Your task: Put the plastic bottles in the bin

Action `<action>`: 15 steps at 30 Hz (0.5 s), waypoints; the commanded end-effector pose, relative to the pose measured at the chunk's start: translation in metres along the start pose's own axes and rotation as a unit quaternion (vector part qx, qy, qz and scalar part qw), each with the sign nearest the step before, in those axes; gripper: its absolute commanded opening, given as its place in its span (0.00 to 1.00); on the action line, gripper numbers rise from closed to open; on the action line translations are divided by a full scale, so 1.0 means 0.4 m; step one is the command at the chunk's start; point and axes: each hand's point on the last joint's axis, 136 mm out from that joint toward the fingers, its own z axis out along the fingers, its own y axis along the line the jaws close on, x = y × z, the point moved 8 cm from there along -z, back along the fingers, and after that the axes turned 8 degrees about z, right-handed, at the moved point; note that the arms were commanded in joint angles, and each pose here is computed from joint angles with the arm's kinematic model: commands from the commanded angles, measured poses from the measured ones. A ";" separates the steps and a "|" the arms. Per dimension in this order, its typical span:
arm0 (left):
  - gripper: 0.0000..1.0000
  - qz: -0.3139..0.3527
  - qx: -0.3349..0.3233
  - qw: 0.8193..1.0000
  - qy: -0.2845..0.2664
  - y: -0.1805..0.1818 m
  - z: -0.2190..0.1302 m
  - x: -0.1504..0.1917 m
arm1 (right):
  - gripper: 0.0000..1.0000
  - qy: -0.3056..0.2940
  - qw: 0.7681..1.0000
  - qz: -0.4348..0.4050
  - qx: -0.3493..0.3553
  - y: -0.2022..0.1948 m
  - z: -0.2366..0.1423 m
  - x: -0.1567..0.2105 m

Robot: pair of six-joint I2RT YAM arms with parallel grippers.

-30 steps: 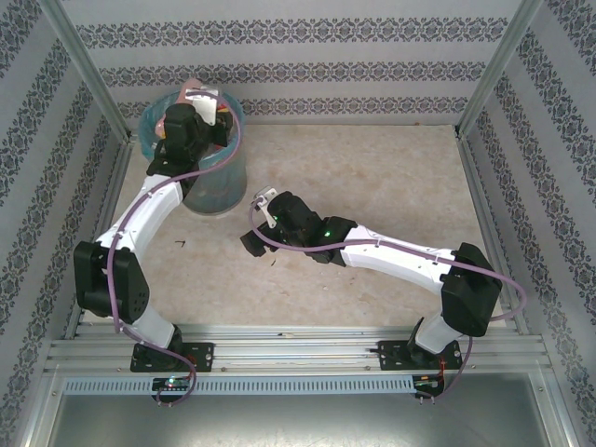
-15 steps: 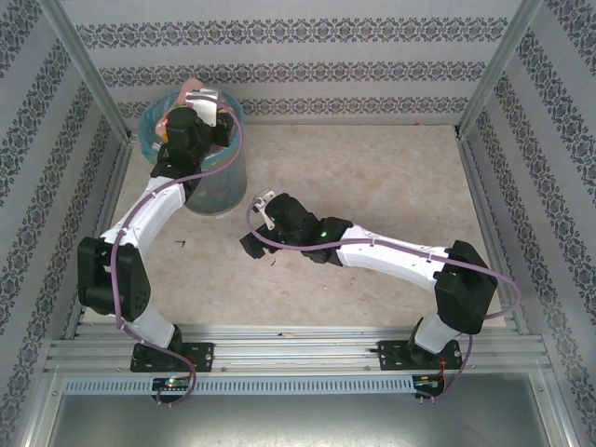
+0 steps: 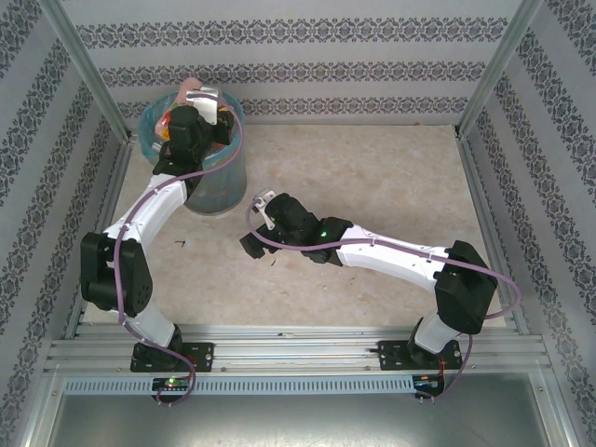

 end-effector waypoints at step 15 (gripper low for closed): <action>0.00 -0.064 0.009 0.969 0.240 0.022 -0.070 0.142 | 0.98 -0.013 1.000 -0.001 -0.005 0.004 -0.011 -0.032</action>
